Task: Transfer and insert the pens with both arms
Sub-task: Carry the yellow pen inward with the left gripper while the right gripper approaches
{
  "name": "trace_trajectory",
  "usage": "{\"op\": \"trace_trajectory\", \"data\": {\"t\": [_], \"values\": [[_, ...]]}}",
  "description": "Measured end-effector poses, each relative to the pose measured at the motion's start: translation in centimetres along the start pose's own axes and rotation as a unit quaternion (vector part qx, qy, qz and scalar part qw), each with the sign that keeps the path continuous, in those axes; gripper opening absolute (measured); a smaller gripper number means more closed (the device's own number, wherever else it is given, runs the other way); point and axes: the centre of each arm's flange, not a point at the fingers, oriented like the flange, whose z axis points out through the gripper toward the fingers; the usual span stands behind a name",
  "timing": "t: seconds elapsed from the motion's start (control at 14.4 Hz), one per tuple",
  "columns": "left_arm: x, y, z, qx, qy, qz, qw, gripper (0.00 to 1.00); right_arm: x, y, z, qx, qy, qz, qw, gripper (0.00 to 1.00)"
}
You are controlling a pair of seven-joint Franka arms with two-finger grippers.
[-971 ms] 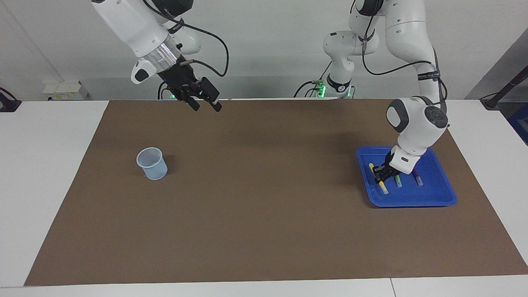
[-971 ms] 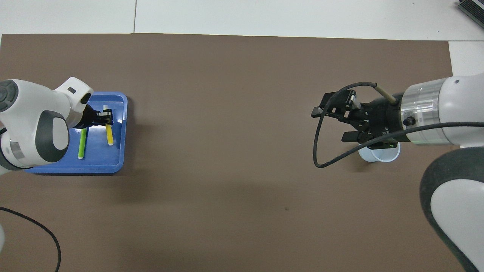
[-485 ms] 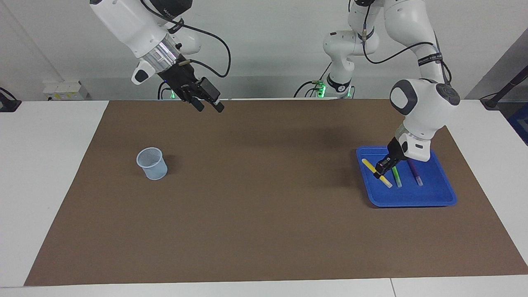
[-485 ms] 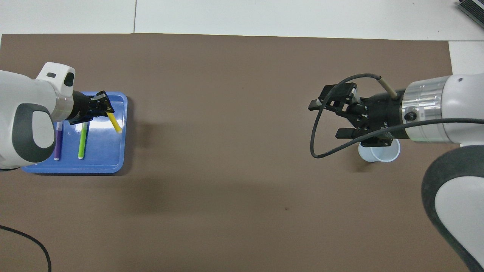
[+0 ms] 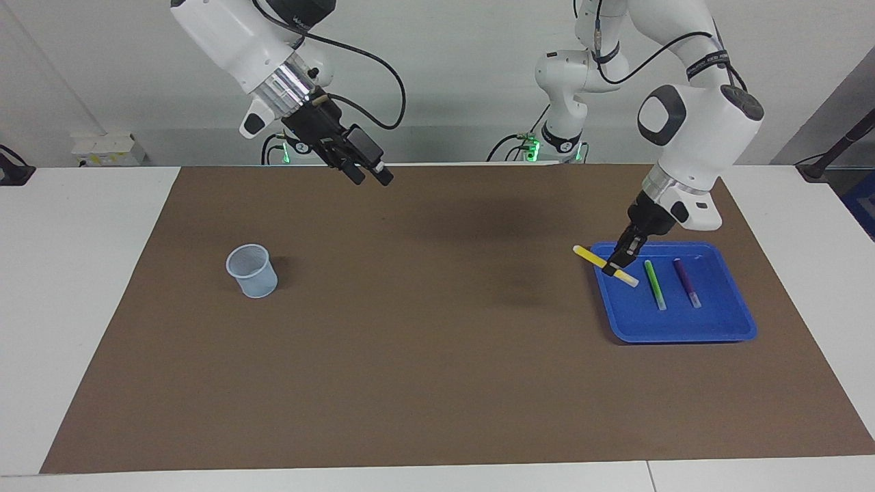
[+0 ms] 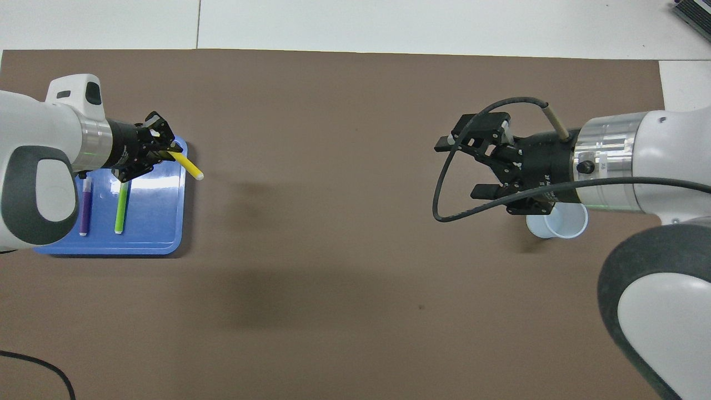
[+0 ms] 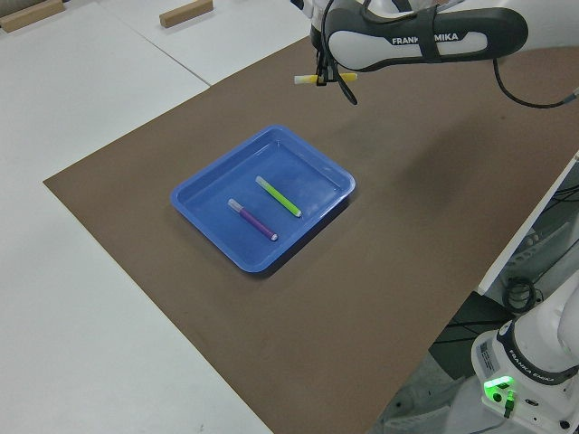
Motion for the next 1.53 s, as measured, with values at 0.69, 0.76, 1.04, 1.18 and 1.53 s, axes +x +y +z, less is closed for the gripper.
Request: {"op": "trace_trajectory", "data": {"t": [0.69,0.76,1.04,1.18,1.53], "values": [[-12.8,2.2,-3.9,0.011,-0.031,-0.165,0.986,0.17,-3.6,-3.5,7.0,0.09,0.053,0.013,0.994,1.0],[-13.8,2.2,-4.0,0.012,-0.033,-0.174,0.984,0.17,-4.3,-3.9,7.8,0.101,0.053,0.027,0.993,1.0],[-16.3,1.7,-4.7,0.013,-0.036,-0.215,0.976,0.17,-6.8,-4.7,9.1,0.109,0.041,0.029,0.993,1.0],[-16.3,1.6,-5.1,0.009,-0.035,-0.248,0.968,0.17,-8.2,-5.0,9.7,0.106,0.033,0.021,0.994,1.0],[-16.0,1.8,-5.4,0.001,-0.034,-0.305,0.952,0.17,-12.1,-4.8,12.2,0.088,0.007,0.003,0.996,0.9]]}}
